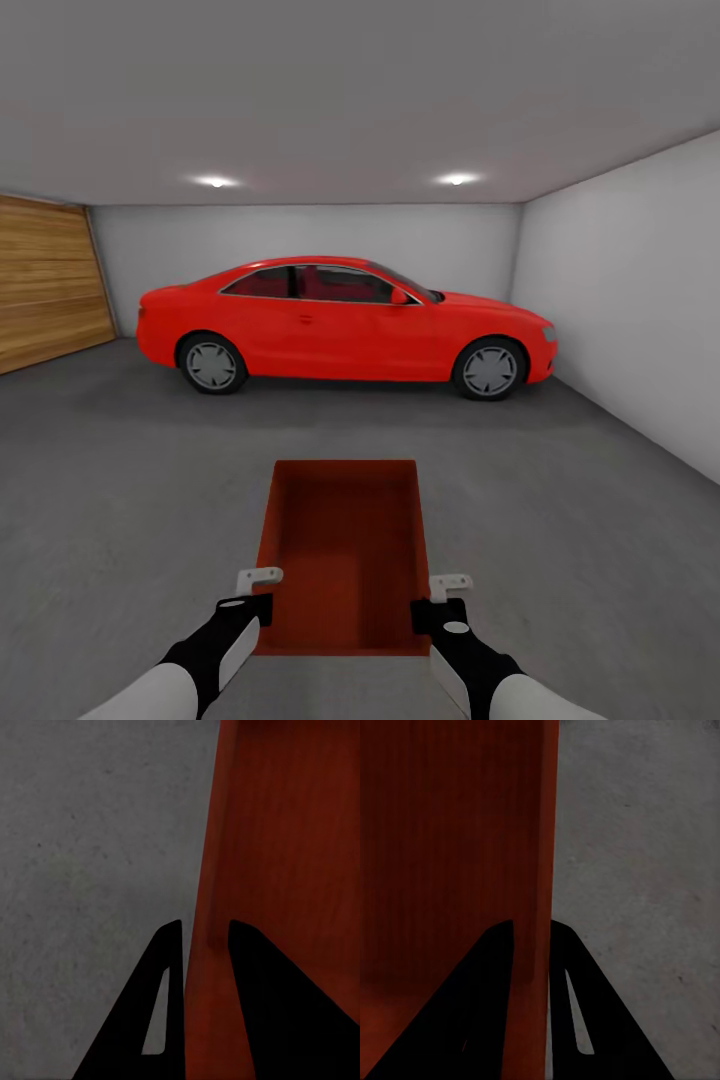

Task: Move the two storage containers from the living room to the garage. In the garage, place one container on the floor and stack the other container on top of it (either order is fine).

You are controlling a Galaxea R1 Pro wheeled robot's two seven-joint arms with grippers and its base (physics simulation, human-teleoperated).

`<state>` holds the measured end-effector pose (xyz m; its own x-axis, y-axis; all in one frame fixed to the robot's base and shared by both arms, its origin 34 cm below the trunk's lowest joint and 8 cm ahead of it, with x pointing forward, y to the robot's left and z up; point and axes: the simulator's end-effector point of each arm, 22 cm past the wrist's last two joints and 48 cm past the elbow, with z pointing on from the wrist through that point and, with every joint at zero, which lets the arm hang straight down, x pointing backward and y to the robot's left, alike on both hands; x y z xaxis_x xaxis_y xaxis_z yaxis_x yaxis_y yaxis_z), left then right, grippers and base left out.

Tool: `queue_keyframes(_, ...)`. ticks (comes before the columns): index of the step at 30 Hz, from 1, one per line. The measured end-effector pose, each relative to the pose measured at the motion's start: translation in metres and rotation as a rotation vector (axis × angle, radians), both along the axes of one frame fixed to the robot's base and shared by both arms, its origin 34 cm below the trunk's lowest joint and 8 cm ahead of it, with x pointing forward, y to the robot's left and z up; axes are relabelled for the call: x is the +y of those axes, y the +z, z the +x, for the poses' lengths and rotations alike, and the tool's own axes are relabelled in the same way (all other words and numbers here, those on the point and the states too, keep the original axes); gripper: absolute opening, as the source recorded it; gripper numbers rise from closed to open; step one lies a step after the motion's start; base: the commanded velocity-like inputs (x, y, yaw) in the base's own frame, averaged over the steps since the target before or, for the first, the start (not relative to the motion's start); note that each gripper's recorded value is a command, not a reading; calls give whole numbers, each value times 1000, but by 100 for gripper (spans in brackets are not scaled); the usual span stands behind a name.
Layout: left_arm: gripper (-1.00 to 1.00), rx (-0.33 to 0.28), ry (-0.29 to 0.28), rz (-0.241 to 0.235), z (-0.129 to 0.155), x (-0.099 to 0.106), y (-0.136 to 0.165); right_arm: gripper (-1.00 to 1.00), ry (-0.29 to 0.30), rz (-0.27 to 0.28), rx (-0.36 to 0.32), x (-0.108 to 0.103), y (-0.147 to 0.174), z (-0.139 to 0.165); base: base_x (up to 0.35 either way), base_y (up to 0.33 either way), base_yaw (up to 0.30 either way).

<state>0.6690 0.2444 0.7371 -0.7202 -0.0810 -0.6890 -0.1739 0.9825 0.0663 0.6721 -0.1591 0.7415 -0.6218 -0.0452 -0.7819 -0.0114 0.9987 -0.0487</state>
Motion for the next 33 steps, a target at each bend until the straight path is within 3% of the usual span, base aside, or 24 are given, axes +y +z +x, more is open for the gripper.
queue_keyframes(15, -100, 1, 0, 0, 0, 0, 0, -100, 0, 0, 1, 0, 0, 0, 320, 0, -15)
queue_keyframes(33, -100, 2, -1, 1, 0, 1, 0, -100, -1, 2, 1, 1, 0, 0, 321, 0, -241)
